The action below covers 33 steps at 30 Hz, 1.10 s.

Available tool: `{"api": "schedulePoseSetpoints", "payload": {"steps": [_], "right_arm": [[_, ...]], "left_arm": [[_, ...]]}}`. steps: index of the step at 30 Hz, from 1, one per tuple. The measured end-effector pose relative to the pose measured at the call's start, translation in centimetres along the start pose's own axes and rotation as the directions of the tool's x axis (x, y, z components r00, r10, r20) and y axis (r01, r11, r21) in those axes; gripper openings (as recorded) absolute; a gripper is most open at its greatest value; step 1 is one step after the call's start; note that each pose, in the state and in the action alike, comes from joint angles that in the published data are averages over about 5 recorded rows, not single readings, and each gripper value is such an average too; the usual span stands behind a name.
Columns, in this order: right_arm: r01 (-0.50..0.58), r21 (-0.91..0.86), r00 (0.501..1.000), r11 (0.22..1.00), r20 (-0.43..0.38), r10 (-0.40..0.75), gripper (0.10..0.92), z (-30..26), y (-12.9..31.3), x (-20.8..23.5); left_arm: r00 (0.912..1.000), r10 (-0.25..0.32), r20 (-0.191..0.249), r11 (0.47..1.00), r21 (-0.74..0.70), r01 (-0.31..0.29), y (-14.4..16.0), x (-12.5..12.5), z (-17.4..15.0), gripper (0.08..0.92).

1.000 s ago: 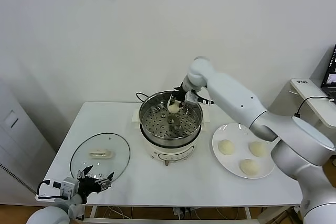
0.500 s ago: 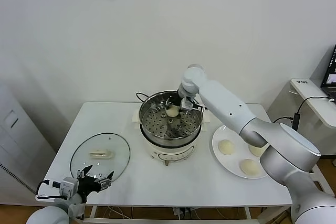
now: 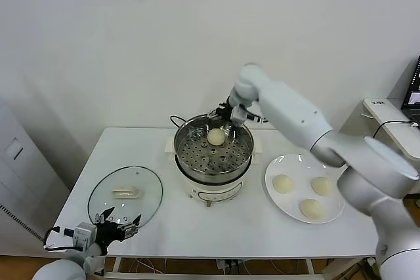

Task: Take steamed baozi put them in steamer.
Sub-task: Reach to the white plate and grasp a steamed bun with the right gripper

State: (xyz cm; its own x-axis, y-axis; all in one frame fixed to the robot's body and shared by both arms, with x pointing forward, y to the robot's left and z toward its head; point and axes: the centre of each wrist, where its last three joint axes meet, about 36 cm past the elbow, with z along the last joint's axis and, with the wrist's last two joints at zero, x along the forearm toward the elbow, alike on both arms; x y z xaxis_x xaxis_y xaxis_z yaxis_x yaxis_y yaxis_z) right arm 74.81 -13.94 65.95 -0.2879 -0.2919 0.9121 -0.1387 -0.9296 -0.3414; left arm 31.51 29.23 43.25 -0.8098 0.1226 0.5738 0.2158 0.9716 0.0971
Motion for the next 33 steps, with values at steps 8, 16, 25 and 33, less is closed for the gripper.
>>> {"api": "schedulePoseSetpoints", "payload": {"steps": [8,16,25,33], "right_arm": [[0.031,-0.120,0.995,0.992,0.095,-0.020,0.823,2.3,4.0,5.3],[0.087,-0.468,0.991,0.880,0.131,-0.028,0.823,2.6,10.7,6.6],[0.150,-0.752,0.987,0.642,0.147,-0.058,0.823,1.6,17.9,5.7],[0.194,-0.843,0.981,0.502,0.182,-0.074,0.823,0.1,21.9,1.9]], "left_arm": [[1.0000,-0.002,0.005,1.000,0.001,0.002,0.0,0.3,-0.1,0.823],[0.9999,-0.001,0.013,1.000,0.004,0.001,0.0,0.5,-0.3,0.823],[0.9999,-0.004,0.015,1.000,0.008,0.004,0.1,0.5,-0.3,0.823],[0.9999,-0.003,0.015,1.000,0.008,0.003,0.0,0.5,-0.3,0.823]]}}
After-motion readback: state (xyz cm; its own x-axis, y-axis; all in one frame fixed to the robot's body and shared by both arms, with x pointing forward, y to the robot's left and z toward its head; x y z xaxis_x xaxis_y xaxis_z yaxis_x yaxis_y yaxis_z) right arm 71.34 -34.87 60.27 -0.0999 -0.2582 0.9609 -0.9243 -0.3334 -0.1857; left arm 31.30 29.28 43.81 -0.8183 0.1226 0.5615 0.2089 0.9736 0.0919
